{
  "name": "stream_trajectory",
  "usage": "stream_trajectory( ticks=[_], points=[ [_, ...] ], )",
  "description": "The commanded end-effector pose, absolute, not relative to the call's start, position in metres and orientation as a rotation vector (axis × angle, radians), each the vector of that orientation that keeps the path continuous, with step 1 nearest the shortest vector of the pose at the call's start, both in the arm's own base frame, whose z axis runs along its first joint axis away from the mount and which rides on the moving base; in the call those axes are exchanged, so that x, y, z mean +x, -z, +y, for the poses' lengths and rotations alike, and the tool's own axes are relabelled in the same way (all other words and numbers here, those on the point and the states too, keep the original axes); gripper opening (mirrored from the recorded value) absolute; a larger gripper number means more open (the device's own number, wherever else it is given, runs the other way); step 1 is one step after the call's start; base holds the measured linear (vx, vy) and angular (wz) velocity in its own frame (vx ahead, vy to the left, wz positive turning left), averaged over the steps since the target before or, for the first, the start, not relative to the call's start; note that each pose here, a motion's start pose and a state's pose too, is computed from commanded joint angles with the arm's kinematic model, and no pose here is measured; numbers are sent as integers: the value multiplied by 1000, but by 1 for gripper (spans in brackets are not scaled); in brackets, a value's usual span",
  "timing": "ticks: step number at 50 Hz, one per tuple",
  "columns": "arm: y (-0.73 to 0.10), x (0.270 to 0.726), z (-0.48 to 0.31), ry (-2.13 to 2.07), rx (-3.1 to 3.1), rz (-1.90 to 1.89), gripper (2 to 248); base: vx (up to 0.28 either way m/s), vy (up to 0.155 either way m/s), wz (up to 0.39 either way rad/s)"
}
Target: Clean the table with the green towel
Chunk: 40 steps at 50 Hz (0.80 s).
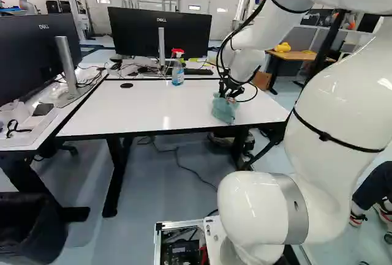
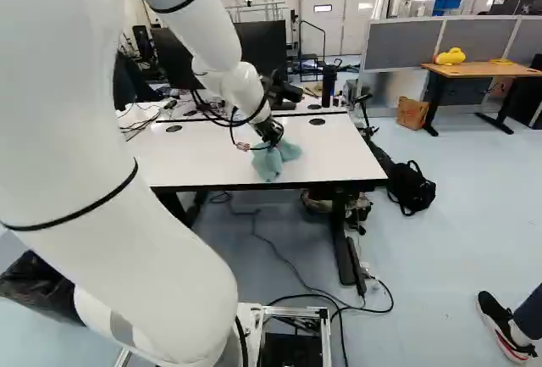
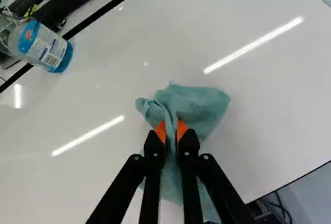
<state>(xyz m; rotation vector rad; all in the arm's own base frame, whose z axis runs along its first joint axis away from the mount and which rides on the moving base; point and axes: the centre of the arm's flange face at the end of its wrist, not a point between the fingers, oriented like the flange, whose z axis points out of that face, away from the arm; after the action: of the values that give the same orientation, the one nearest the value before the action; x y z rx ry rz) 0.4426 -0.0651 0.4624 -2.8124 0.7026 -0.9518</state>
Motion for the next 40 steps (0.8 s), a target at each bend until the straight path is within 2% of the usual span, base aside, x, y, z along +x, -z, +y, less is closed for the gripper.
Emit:
stream_trajectory(
  ticks=[14,40],
  points=[
    [-462,417,-52,949,-2814,670,44,0,0,0],
    [-461,416,-51,948,-2814,667,44,0,0,0]
  ],
)
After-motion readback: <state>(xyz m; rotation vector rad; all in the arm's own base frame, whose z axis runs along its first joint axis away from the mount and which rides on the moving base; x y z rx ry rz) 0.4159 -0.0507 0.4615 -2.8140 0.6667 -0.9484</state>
